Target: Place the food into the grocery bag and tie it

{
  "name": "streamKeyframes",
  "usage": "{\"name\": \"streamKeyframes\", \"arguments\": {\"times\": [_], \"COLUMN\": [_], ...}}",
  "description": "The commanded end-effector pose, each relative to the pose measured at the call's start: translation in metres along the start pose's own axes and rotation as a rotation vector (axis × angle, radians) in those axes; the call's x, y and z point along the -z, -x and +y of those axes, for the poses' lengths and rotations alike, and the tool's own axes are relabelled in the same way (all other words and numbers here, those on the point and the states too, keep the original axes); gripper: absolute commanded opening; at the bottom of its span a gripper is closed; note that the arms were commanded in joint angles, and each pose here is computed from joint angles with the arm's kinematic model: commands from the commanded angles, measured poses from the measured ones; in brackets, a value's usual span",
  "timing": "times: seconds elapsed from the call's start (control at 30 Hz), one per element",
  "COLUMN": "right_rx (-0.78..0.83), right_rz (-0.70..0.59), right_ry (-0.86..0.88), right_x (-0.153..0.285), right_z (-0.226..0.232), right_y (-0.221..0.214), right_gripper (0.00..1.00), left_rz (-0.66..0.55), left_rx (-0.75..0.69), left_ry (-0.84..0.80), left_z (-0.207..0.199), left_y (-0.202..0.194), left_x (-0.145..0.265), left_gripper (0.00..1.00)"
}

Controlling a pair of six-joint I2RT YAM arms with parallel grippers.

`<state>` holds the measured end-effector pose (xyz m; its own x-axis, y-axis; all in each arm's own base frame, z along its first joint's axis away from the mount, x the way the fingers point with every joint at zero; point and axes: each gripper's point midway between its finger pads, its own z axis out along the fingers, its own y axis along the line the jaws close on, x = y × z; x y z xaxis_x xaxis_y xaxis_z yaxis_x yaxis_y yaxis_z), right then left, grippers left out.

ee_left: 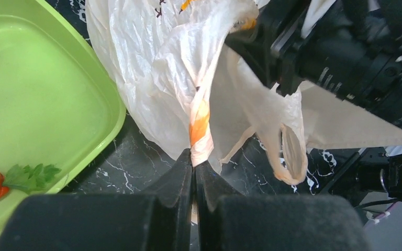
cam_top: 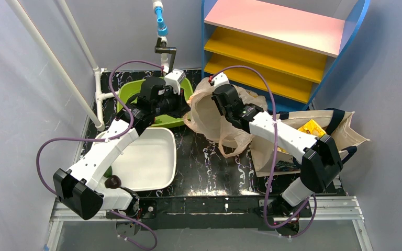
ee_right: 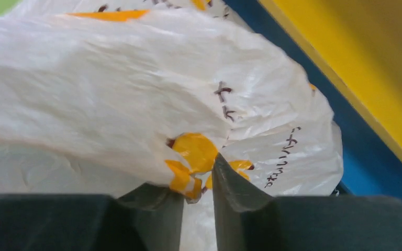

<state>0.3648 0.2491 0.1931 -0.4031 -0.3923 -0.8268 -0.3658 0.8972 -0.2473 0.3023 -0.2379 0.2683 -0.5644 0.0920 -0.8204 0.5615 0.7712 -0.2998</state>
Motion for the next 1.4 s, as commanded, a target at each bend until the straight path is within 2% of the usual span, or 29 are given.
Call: {"name": "streamKeyframes", "arguments": {"times": [0.0,0.03,0.07,0.1,0.4,0.6,0.67,0.7,0.73,0.8,0.83,0.87,0.9,1.0,1.23,1.37], "right_rx": [-0.019,-0.028,-0.038,-0.033,-0.050,-0.084,-0.092,-0.092,-0.091,-0.088,-0.086,-0.089,-0.092,-0.105,-0.167,-0.193], "right_rz": [-0.096,-0.099,-0.118,-0.114,0.004,0.113,0.148,0.163,0.180,0.204,0.215,0.228,0.238,0.260,0.289,0.300], "right_ry": [-0.091,-0.061,0.043,0.103,0.244,0.409,0.448,0.462,0.469,0.467,0.461,0.452,0.443,0.427,0.386,0.364], "right_x": [0.016,0.021,0.031,0.039,0.090,0.111,0.115,0.117,0.117,0.115,0.115,0.113,0.111,0.107,0.102,0.098], "right_z": [-0.021,-0.018,-0.005,0.003,0.007,0.032,0.039,0.042,0.043,0.043,0.042,0.041,0.039,0.036,0.026,0.021], "right_y": [0.046,0.046,0.050,0.052,0.053,0.056,0.052,0.049,0.045,0.038,0.035,0.033,0.031,0.029,0.027,0.025], "right_gripper": [0.24,0.20,0.05,0.01,0.01,0.01,0.01,0.01,0.01,0.01,0.01,0.01,0.01,0.01,0.01,0.01], "left_rz": [-0.025,-0.025,-0.022,-0.018,0.024,0.032,0.042,0.044,0.046,0.060,0.072,0.092,0.102,0.093,0.092,0.092], "left_rx": [-0.064,-0.071,-0.090,-0.095,-0.189,-0.245,-0.277,-0.290,-0.299,-0.304,-0.291,-0.274,-0.257,-0.150,0.364,0.450], "left_ry": [0.017,0.023,0.025,0.038,0.205,0.379,0.411,0.425,0.438,0.495,0.545,0.587,0.607,0.685,0.859,0.811], "left_z": [-0.002,-0.001,-0.001,0.001,0.036,0.069,0.076,0.080,0.083,0.095,0.103,0.113,0.119,0.136,0.173,0.166], "left_y": [0.007,0.007,0.007,0.007,0.003,0.020,0.024,0.026,0.028,0.031,0.033,0.031,0.029,0.024,-0.008,-0.005], "left_x": [0.017,0.018,0.017,0.017,0.016,0.009,0.005,0.004,0.004,0.008,0.013,0.018,0.021,0.034,0.057,0.057], "left_gripper": [0.00,0.00,0.00,0.00,0.00,0.01,0.10,0.17,0.29,0.61,0.72,0.82,0.86,0.94,0.95,0.95]}}
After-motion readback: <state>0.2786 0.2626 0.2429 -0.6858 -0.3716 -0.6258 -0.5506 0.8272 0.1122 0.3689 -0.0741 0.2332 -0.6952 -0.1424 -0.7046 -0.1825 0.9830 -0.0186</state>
